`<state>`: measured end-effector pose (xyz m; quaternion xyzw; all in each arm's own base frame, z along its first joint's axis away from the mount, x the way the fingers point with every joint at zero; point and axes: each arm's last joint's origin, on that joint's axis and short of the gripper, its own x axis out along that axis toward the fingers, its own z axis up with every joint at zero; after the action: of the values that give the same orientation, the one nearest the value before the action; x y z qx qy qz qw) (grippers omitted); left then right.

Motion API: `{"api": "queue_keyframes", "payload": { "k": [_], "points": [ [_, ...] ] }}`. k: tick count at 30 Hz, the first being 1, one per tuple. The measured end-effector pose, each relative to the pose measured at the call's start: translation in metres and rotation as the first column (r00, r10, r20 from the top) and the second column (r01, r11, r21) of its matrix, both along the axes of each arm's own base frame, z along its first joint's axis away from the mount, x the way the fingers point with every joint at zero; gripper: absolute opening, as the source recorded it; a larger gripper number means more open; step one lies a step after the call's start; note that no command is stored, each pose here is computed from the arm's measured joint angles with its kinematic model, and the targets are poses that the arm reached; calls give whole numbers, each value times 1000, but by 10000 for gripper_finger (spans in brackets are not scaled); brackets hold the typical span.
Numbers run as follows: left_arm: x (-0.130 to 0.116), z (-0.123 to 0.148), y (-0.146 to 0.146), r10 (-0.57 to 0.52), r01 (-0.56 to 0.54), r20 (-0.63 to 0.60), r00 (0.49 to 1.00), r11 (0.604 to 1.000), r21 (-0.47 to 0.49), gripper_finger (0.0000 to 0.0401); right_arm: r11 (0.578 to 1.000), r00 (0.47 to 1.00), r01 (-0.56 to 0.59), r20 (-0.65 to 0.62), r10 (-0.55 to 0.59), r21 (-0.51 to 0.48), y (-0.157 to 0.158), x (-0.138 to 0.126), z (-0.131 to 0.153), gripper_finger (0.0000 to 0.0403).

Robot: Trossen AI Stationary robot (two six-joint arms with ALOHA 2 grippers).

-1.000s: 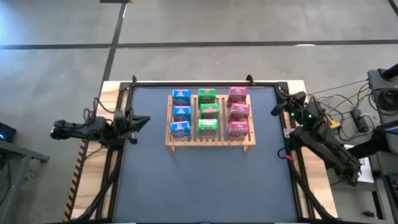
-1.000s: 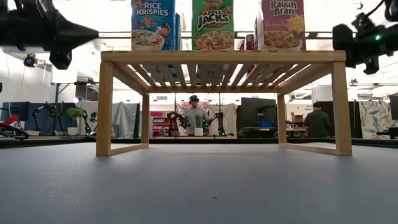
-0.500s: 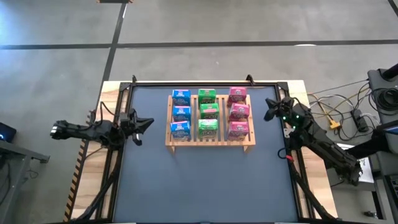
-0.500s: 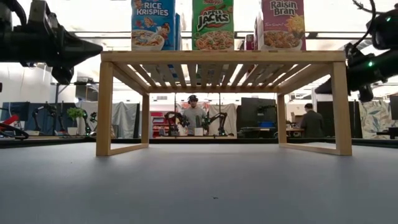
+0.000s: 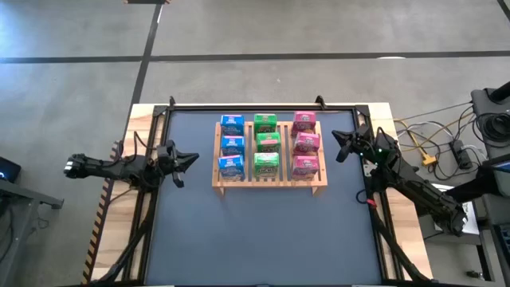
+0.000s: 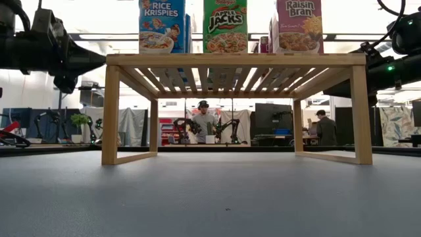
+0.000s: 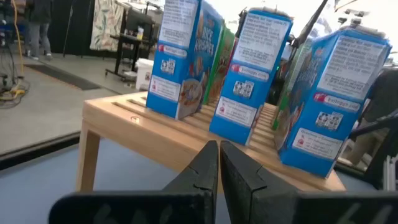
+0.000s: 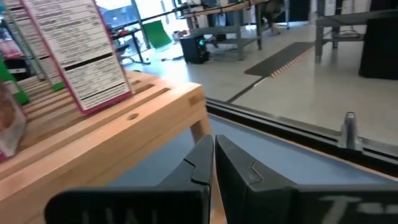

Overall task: Stack cereal on shelf
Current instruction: Return to Home Position

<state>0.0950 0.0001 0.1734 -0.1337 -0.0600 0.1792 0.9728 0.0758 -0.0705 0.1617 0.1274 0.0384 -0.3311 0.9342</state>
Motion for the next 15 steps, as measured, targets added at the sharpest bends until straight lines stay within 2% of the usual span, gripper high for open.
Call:
{"api": "queue_keyframes", "payload": {
  "k": [5,10,15],
  "points": [
    [1,-1,0,1,-1,-13,1000,1000,-6,0,999,999,-37,5,37,0,3,2,0,8],
    [1,-1,0,1,-1,-14,1000,1000,-7,0,996,997,-75,-32,74,-42,5,5,0,8],
    [1,-2,0,-14,14,-16,1000,1000,-5,0,992,991,-125,-56,123,-28,8,9,-2,8]
  ]
}}
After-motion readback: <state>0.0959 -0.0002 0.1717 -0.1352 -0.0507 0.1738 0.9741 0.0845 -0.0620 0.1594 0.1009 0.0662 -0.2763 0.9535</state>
